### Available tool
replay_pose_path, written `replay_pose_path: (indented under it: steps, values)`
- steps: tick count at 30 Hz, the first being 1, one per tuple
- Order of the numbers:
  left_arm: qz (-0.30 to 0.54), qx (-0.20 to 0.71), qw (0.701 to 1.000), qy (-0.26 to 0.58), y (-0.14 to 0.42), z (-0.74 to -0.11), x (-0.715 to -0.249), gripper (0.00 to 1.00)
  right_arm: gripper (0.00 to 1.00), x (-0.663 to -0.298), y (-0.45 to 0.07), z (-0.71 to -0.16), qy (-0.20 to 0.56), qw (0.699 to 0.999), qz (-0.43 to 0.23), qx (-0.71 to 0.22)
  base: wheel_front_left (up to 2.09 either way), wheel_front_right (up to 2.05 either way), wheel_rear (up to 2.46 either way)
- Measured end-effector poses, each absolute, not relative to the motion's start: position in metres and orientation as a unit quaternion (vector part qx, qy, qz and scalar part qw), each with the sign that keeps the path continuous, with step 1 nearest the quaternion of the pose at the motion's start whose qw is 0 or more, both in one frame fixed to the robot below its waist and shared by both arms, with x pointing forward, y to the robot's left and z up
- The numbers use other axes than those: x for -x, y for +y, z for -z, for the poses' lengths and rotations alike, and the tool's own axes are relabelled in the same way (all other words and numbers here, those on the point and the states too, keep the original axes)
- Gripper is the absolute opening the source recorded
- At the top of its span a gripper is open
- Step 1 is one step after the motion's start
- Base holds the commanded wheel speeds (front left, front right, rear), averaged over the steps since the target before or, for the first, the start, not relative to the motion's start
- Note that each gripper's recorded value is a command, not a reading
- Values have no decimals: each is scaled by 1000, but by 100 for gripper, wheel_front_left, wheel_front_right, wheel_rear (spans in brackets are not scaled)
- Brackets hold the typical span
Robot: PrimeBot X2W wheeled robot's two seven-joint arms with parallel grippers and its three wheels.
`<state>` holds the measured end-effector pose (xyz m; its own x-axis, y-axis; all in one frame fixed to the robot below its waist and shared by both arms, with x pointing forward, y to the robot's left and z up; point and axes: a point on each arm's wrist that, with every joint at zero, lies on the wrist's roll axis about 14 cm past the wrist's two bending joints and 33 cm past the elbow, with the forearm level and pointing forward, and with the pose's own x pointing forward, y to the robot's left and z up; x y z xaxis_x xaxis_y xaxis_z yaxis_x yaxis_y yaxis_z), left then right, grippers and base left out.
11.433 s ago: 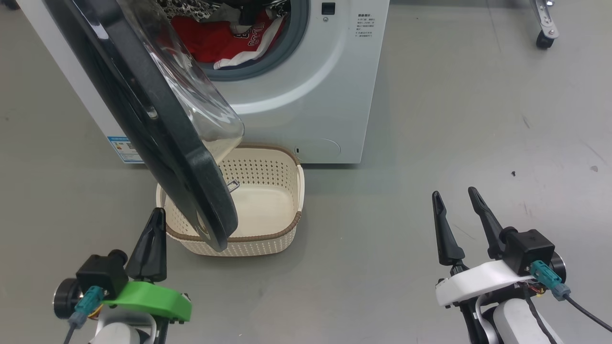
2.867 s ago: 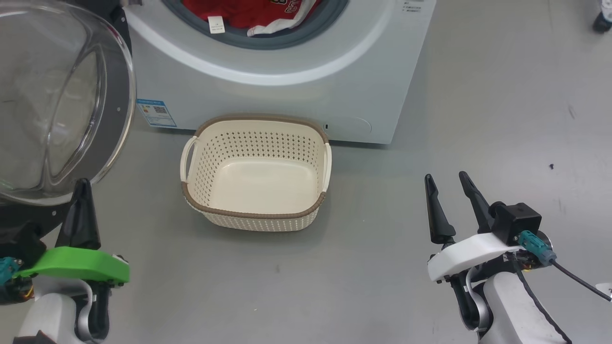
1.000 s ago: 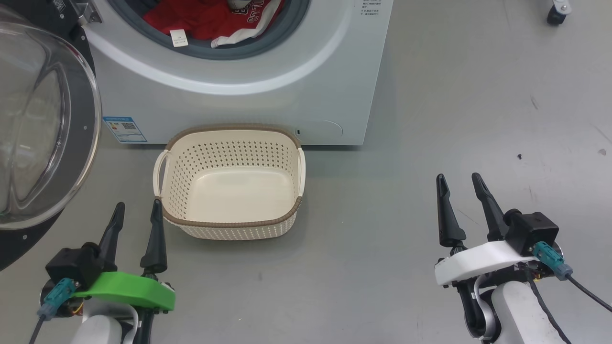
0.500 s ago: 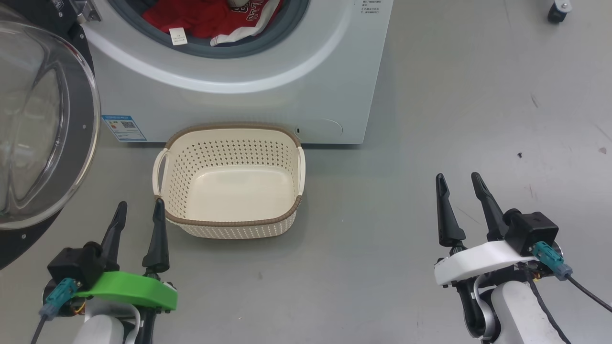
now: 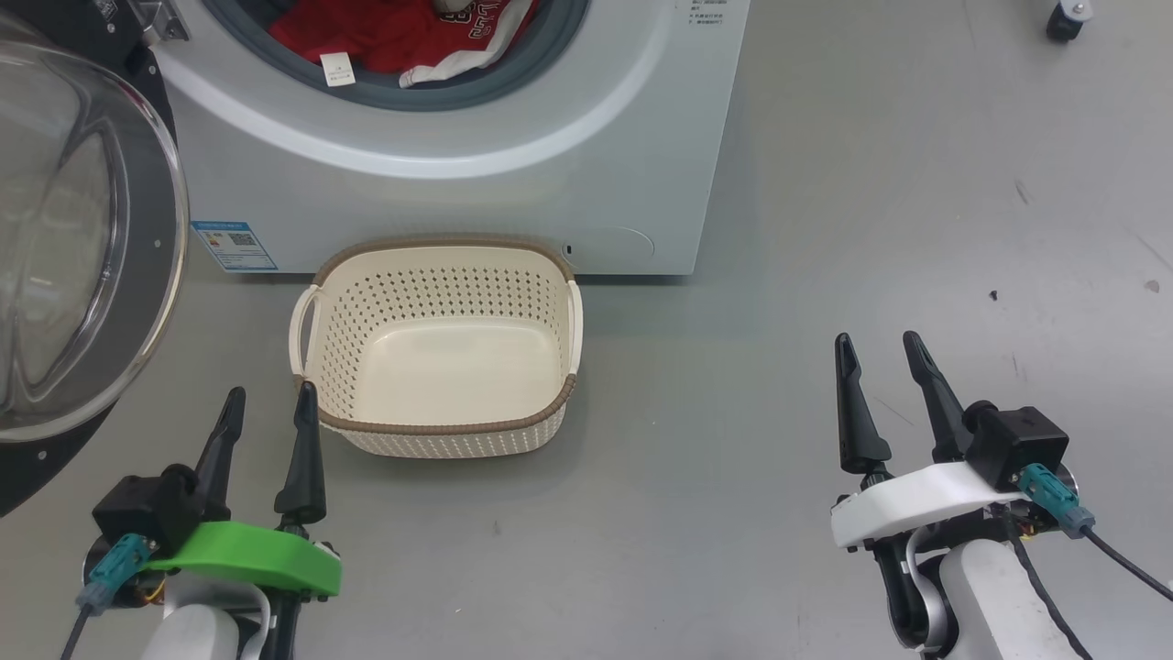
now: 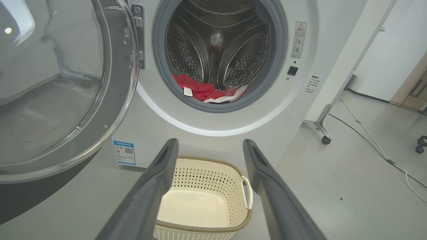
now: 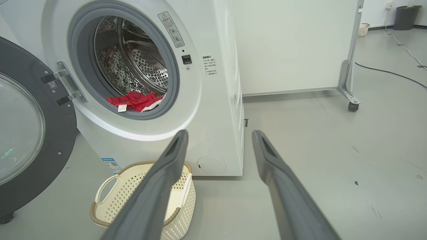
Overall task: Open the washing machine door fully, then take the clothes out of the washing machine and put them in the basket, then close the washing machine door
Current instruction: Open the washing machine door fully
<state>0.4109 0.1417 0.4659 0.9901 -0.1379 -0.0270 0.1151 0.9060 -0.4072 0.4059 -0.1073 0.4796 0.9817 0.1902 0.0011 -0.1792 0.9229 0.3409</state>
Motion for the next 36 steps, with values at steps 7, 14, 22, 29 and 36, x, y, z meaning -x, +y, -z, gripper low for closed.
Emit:
replay_pose_path:
  steps: [7, 14, 22, 29, 36]
  values:
    - [66, 208, 975, 29, 141, -465, -411, 100, 100, -406, -107, -479, 17, 980, -94, -172, 0, 0, 0]
    - [75, 197, 977, 32, 139, -464, -410, 100, 100, -406, -106, -479, 18, 980, -96, -172, 0, 0, 0]
    - [77, 197, 977, 28, 138, -467, -409, 100, 100, -404, -104, -479, 18, 980, -100, -172, 0, 0, 0]
    - [79, 197, 977, 25, 137, -470, -408, 100, 100, -403, -102, -480, 18, 980, -102, -171, 0, 0, 0]
    - [83, 196, 977, 26, 135, -470, -407, 100, 100, -402, -101, -480, 18, 980, -104, -170, 0, 0, 0]
